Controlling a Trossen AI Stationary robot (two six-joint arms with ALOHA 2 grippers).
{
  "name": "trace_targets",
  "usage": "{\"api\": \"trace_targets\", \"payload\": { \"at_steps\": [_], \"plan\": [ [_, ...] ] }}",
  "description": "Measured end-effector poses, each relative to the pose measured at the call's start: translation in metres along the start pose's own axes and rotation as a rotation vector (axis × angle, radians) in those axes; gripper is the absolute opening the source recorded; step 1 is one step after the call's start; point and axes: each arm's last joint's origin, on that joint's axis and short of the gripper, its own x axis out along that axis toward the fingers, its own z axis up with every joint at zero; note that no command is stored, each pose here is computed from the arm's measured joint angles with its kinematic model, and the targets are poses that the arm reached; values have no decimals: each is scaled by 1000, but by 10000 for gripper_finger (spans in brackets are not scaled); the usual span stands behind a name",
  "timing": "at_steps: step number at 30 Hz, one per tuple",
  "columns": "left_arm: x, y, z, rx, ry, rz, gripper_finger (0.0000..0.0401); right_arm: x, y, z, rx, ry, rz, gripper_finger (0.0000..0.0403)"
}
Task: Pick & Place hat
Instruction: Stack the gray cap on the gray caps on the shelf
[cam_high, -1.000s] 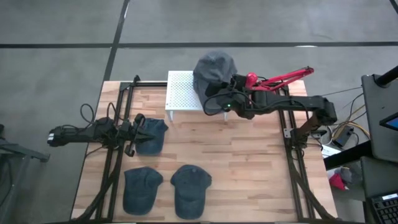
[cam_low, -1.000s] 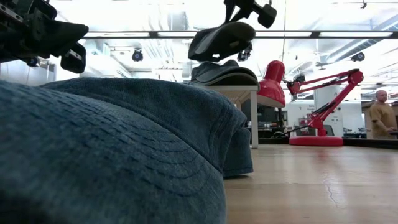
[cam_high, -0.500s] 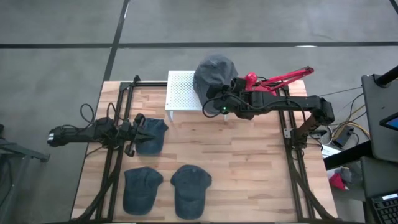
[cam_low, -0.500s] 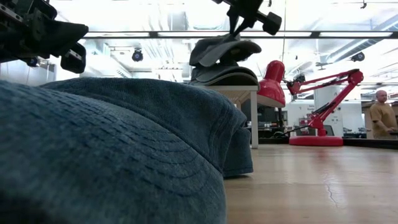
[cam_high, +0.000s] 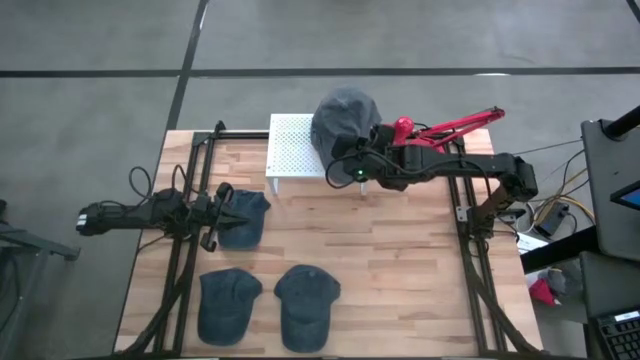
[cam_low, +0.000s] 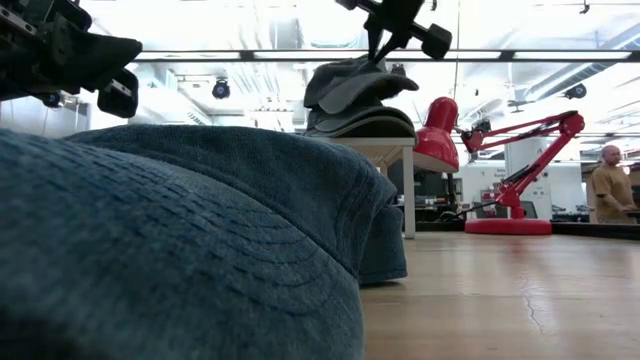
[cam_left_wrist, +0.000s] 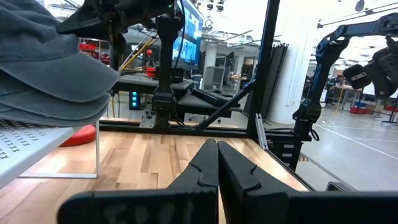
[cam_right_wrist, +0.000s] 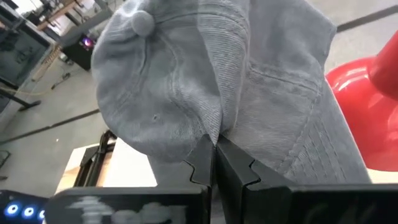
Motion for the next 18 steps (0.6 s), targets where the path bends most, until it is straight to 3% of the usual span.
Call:
{"api": "trace_targets", "payload": {
  "at_steps": [18],
  "plan": [
    [0, 0, 0, 0, 0, 0, 0, 5, -5, 1, -72, 64, -33, 9]
  ]
}}
